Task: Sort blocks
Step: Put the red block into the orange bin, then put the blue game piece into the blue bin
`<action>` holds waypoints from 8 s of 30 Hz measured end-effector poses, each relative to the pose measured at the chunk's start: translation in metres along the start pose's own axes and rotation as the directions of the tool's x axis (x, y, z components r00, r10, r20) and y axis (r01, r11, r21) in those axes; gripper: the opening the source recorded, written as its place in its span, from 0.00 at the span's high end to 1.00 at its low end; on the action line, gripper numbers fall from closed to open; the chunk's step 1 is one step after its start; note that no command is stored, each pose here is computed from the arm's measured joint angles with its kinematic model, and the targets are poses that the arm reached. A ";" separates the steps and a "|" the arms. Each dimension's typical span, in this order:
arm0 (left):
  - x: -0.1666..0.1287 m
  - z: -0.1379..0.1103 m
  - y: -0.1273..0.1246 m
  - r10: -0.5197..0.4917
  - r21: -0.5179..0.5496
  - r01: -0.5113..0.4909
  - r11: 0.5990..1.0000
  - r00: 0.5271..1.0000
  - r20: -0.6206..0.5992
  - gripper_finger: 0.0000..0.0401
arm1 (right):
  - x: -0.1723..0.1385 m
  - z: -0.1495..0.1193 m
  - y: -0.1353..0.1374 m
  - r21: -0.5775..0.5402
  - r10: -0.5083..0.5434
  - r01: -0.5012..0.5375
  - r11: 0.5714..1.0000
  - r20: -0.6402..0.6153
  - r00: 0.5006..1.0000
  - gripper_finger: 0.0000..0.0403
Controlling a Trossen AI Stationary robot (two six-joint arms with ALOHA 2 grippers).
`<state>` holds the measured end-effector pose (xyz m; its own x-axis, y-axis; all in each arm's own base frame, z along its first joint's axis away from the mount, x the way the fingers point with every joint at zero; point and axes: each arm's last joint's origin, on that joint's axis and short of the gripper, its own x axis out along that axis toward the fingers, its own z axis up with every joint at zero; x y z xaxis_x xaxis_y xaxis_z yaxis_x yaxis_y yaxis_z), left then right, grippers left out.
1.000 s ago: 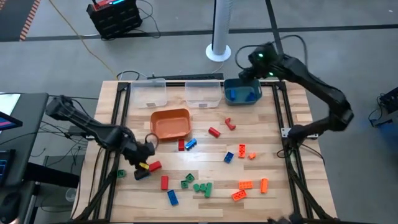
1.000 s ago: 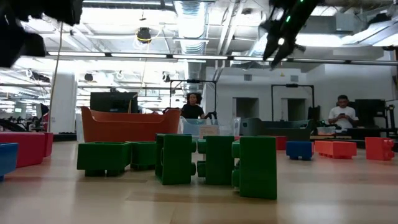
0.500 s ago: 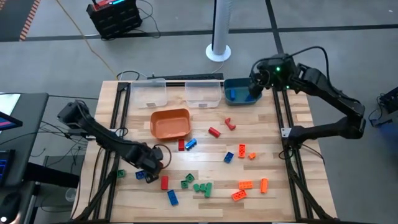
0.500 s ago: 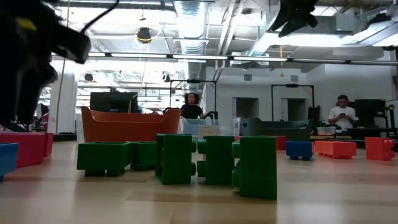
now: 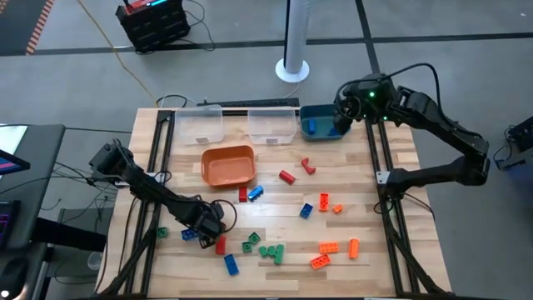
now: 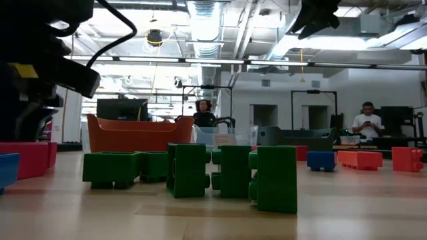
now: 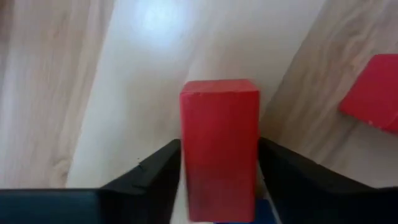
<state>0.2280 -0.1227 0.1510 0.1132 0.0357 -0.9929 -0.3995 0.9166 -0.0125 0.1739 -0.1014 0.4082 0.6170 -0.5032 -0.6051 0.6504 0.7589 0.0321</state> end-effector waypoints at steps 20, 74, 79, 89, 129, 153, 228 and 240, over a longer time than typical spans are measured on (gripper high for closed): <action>-0.084 0.031 0.066 -0.192 -0.133 0.246 0.960 0.925 0.327 0.69 | 0.002 0.000 0.003 0.015 0.014 -0.013 1.000 -0.002 1.000 0.47; -0.135 -0.028 0.014 -0.206 -0.047 0.212 0.976 0.972 0.115 0.34 | 0.005 -0.012 0.044 -0.103 0.049 -0.046 0.994 0.030 0.998 0.47; -0.108 -0.048 -0.016 -0.099 -0.021 0.100 0.995 0.995 0.021 0.34 | 0.005 -0.014 0.043 -0.129 0.044 -0.042 0.991 0.012 0.999 0.47; -0.076 -0.050 -0.024 -0.042 -0.017 0.042 0.999 0.999 -0.033 0.34 | 0.005 -0.014 0.045 -0.123 0.068 -0.067 0.990 0.007 0.998 0.47; -0.015 -0.071 0.011 -0.144 0.025 0.145 0.989 0.989 -0.036 0.69 | -0.001 -0.019 0.061 -0.008 0.103 -0.103 0.995 0.014 0.995 0.47; -0.143 0.107 0.042 -0.412 0.026 0.504 0.863 0.674 0.614 0.69 | 0.012 -0.016 0.113 -0.584 0.621 -0.543 0.604 -0.082 0.779 0.47; -0.135 0.166 0.102 -0.811 0.038 0.896 0.443 0.382 0.443 0.68 | 0.095 -0.033 0.211 -0.804 0.658 -0.494 0.332 -0.177 0.732 0.69; -0.136 0.171 0.123 -0.822 0.042 0.908 0.416 0.356 0.445 0.36 | 0.072 -0.019 0.198 -0.750 0.608 -0.545 0.374 -0.246 0.755 0.78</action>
<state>0.3192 0.0537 0.3046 0.7737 -0.5631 -0.2902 -0.0253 0.4303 -0.9023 0.3387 0.0210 0.3556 0.7521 0.1828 -0.6331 -0.4258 0.8681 -0.2552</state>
